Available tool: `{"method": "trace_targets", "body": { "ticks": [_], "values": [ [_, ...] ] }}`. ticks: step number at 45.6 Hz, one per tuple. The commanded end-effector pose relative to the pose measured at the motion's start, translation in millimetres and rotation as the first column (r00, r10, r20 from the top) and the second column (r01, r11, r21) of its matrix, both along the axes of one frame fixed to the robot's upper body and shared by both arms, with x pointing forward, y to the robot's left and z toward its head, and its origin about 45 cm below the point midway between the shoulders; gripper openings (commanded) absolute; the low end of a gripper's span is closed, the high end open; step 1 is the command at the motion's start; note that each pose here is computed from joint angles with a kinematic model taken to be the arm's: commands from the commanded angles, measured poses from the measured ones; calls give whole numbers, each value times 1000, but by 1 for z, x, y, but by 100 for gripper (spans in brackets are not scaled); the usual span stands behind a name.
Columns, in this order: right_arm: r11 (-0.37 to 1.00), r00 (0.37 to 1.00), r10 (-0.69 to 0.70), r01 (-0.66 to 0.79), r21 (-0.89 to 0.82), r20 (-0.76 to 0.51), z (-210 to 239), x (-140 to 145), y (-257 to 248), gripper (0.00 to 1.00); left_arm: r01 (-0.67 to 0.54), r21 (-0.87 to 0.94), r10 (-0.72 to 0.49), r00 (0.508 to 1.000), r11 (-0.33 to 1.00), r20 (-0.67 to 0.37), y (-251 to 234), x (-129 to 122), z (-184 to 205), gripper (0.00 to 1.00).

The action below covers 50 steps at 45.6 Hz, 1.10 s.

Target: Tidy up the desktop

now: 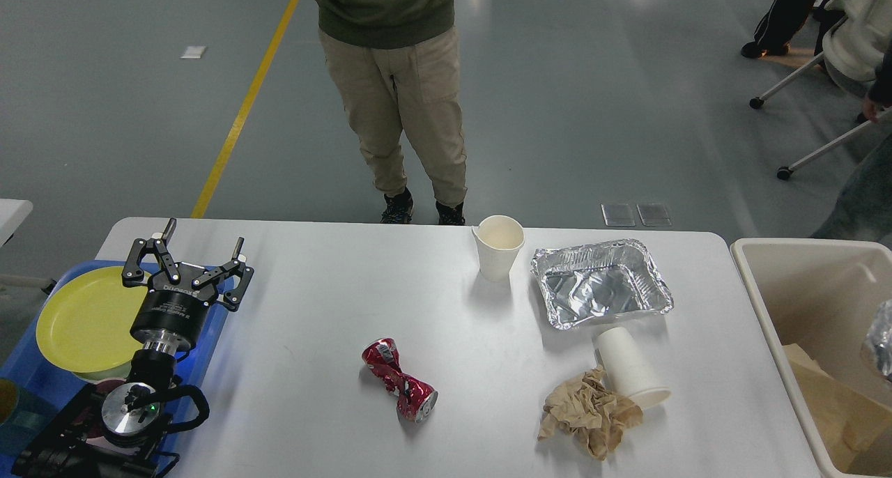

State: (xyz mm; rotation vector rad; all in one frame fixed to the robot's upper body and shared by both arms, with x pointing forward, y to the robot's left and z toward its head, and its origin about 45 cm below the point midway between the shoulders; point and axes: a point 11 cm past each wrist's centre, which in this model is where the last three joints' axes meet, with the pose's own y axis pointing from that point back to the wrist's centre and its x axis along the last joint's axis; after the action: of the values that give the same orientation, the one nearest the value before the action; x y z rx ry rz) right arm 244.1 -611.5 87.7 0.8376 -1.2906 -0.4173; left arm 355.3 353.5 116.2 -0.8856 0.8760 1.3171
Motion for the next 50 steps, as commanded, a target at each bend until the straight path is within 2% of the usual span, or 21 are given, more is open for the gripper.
{"method": "trace_targets", "body": {
  "ticks": [1,10,28,29,30,33,34,35,39,50],
  "values": [
    [999,999,32,-32,-38,-5,-28,-7,17,0,0,0,0,1000,1000,-1,0,0,0,96],
    [996,995,90,-91,-24,-37,-67,-19,51,0,0,0,0,1000,1000,0,0,0,0,96],
    [996,996,84,-85,-22,-41,-69,-23,50,0,0,0,0,1000,1000,0,0,0,0,96],
    [996,996,83,-84,-22,-39,-69,-23,50,12,0,0,0,1000,1000,-1,0,0,0,96],
    [996,996,83,-84,-25,-39,-68,-23,49,28,0,0,0,1000,1000,1,0,1,0,96],
    [995,996,86,-87,-40,-30,-67,-22,48,80,0,0,0,1000,1000,-1,0,0,0,96],
    [995,996,86,-87,-45,-23,-66,-21,48,92,0,0,0,1000,1000,1,0,1,0,96],
    [995,996,89,-90,-48,-23,-67,-21,49,96,0,0,0,1000,1000,-1,0,0,0,96],
    [995,995,92,-93,-44,-33,-69,-22,51,100,0,0,0,1000,1000,1,0,1,0,96],
    [995,996,85,-87,-42,-30,-66,-19,48,100,0,0,0,1000,1000,1,0,1,0,96]
  ]
}}
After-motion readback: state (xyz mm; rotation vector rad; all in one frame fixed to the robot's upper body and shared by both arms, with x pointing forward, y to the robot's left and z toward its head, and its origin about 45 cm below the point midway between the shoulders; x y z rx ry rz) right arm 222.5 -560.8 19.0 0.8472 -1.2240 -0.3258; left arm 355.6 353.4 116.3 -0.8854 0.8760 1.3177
